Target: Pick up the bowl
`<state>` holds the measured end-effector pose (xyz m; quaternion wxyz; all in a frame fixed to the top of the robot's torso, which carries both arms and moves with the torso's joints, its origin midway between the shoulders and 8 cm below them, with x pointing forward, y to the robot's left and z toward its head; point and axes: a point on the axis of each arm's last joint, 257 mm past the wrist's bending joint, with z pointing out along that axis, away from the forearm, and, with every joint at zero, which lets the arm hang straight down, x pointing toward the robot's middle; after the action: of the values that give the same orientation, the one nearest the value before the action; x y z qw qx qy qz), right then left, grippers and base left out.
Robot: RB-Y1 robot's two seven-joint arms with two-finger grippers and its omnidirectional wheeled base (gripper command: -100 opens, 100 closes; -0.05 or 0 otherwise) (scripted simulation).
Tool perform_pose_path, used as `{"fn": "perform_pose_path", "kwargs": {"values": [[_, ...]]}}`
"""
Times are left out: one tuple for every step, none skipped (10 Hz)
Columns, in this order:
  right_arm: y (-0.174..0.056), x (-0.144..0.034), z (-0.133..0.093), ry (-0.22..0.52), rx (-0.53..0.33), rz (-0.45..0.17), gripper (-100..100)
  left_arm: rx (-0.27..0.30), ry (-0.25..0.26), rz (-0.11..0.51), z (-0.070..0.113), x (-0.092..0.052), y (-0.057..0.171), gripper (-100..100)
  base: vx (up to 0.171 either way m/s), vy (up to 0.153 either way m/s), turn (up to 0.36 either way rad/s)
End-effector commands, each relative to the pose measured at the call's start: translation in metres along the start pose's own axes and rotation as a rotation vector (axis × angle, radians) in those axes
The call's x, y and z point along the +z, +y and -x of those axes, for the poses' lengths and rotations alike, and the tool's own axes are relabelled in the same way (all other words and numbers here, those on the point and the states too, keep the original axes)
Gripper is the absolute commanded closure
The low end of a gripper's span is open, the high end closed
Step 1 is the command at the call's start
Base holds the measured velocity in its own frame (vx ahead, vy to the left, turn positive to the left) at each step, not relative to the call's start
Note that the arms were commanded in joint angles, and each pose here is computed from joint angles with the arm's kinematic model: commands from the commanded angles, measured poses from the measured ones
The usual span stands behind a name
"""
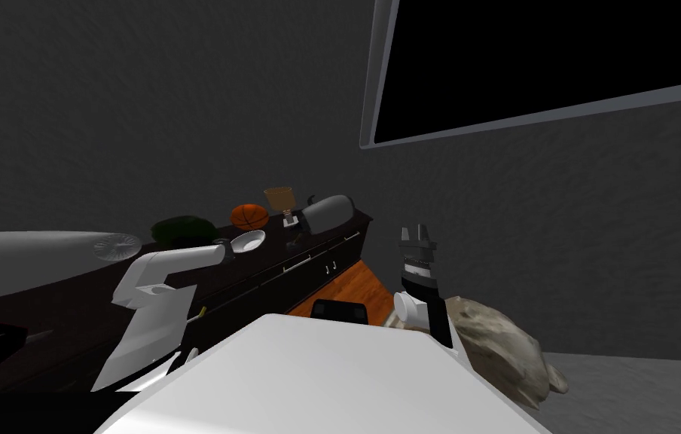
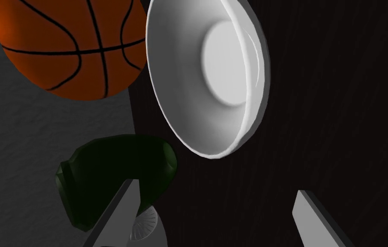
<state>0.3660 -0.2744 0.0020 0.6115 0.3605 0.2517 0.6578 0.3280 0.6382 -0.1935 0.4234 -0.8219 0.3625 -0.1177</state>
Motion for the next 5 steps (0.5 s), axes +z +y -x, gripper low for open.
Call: {"fn": "perform_pose_path", "kwargs": {"values": [[0.000,0.000,0.000,0.000,0.000,0.000,0,-0.055,-0.026,0.049,0.012,0.004,0.006,-100,0.050,0.006,-0.187],[0.000,0.000,0.000,0.000,0.000,0.000,0,-0.055,-0.028,0.057,0.013,0.004,0.008,-100,0.038,0.011,-0.065],[0.000,0.000,0.000,0.000,0.000,0.000,0,-0.087,-0.044,0.090,0.020,0.005,0.014,-100,0.042,0.009,-0.079],[0.000,0.000,0.000,0.000,0.000,0.000,0,-0.118,-0.059,0.121,0.026,0.006,0.020,-100,0.052,0.018,-0.175],[0.000,0.000,0.000,0.000,0.000,0.000,0,-0.146,-0.073,0.152,0.031,0.007,0.026,-100,0.050,0.031,-0.146]]}}
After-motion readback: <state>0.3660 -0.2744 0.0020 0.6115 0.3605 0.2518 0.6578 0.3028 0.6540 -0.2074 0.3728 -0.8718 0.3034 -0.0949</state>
